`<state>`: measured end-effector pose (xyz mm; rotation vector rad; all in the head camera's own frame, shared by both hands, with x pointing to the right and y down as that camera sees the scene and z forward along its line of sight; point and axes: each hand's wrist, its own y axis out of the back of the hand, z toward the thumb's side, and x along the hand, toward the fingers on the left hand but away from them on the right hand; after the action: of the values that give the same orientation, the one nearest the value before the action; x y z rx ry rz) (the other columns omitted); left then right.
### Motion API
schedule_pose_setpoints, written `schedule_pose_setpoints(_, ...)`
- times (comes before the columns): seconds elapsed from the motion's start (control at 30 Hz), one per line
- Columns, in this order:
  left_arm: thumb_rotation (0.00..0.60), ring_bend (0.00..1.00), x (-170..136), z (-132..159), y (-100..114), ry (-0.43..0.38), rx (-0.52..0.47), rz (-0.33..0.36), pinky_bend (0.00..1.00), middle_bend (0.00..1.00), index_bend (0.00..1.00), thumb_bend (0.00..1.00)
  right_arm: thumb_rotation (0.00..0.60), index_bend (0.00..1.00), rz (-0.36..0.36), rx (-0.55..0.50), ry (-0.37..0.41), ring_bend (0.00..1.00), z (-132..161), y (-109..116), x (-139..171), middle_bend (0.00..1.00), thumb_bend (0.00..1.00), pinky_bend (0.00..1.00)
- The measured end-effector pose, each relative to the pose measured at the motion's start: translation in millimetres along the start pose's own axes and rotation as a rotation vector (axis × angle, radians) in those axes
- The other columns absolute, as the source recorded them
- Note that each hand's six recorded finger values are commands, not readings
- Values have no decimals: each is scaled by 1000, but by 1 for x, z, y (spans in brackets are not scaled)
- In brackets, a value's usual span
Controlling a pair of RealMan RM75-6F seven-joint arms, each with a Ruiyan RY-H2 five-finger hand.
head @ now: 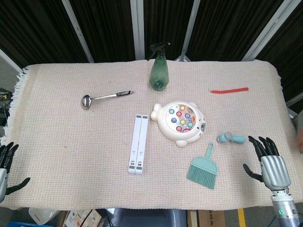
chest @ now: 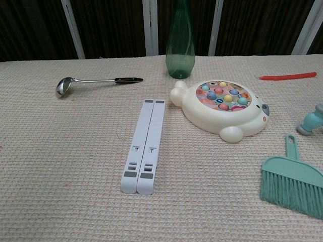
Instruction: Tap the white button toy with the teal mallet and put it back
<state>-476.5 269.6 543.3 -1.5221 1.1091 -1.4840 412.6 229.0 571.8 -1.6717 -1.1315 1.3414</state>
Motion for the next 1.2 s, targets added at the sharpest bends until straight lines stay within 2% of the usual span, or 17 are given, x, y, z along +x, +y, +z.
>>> schedule_pose_setpoints(0.17, 600, 0, 0, 1, 0, 3, 1, -4, 0, 0, 0, 90, 600, 88, 2, 1, 5, 101, 1, 0, -2, 216, 299, 87)
schedule_pose_setpoints(0.4, 600, 0, -3, 4, -1, 2, 2, -5, 0, 0, 0, 90, 600, 7, 1, 6, 5, 60, -2, 3, -3, 162, 300, 87)
schedule_pose_setpoints(0.7, 600, 0, -4, 6, 0, 4, 8, 3, 0, 0, 0, 90, 600, 4, 18, 17, 3, 52, -4, 2, -11, 154, 299, 87)
schedule_pose_setpoints(0.87, 600, 0, -2, 10, 2, -11, 11, 4, 0, 0, 0, 90, 600, 11, 75, 16, 12, 52, -7, -4, -30, 154, 299, 87)
schedule_pose_setpoints(1.03, 600, 0, -1, 13, 2, -18, 16, 1, 0, 0, 0, 90, 600, 57, 185, 28, 10, 55, -13, -19, -60, 154, 304, 87)
schedule_pose_setpoints(1.2, 600, 0, 0, 14, 2, -18, 22, -6, 0, 0, 0, 90, 600, 109, 297, 51, -9, 75, -22, -36, -89, 155, 353, 106)
